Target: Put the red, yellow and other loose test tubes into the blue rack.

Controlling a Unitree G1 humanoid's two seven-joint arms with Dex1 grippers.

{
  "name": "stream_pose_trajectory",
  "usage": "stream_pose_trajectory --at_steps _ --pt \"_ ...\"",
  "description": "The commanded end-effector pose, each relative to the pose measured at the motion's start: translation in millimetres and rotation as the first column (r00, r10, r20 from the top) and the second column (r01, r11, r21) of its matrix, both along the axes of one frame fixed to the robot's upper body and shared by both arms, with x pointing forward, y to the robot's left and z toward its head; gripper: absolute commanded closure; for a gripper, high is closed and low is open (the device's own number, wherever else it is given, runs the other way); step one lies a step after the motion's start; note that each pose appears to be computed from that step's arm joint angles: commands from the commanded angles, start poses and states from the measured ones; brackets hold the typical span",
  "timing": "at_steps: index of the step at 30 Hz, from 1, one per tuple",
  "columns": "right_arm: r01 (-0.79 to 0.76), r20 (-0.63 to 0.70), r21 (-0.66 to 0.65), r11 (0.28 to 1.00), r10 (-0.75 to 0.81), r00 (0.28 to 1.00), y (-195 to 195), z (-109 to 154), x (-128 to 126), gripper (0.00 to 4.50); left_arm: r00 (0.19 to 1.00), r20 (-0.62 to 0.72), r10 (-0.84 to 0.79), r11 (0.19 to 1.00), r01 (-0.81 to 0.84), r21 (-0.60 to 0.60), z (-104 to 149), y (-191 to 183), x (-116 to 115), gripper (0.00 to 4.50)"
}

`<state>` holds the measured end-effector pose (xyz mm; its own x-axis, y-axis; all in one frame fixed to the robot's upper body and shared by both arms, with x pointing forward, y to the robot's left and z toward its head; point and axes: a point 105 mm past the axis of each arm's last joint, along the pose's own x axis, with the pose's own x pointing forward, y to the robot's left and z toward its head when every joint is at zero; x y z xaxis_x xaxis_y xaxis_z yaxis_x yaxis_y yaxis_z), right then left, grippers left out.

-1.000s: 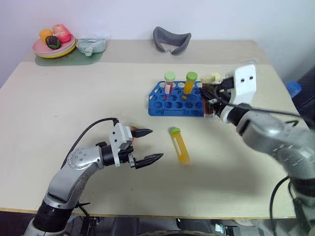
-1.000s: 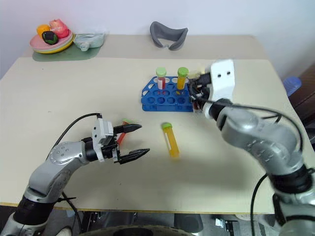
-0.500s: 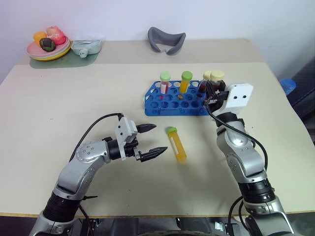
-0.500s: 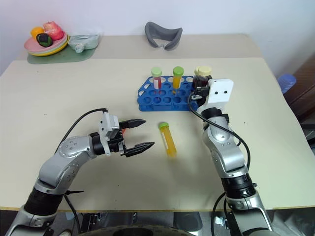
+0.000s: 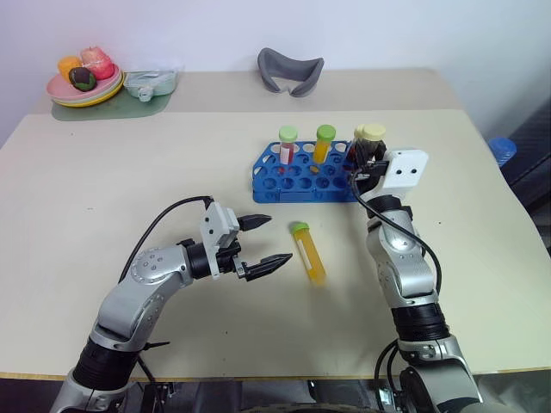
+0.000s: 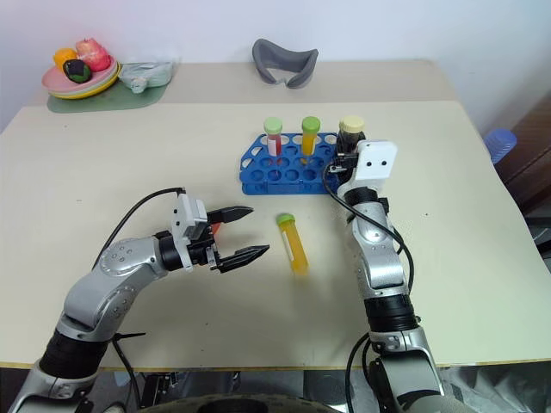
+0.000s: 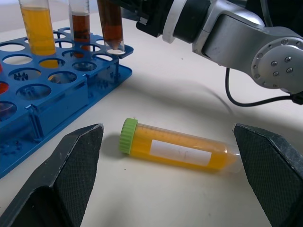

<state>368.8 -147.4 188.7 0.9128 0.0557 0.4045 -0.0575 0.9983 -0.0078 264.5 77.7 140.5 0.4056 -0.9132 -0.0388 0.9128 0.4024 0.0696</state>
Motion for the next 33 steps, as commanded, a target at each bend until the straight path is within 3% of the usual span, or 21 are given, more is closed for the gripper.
stream_pose_trajectory --at_steps 1,26,30,33 --pt "0.003 0.031 0.000 1.000 -0.003 1.000 -1 5 0 3.40 0.999 0.046 0.003 1.000 -0.003 -0.016 11 2 -1 0.00" --pt "-0.014 0.031 0.048 0.999 0.012 0.999 -3 -5 1 3.40 0.999 0.051 0.006 1.000 -0.006 -0.012 9 3 -1 0.00" --pt "-0.036 0.052 0.070 0.997 0.032 0.998 -1 0 -2 1.73 0.999 0.050 0.008 1.000 -0.007 -0.012 9 3 -2 0.00" --pt "-0.032 0.069 0.074 0.997 0.026 0.997 -4 6 -6 0.13 0.999 0.049 0.010 1.000 -0.009 -0.012 9 3 -2 0.00"
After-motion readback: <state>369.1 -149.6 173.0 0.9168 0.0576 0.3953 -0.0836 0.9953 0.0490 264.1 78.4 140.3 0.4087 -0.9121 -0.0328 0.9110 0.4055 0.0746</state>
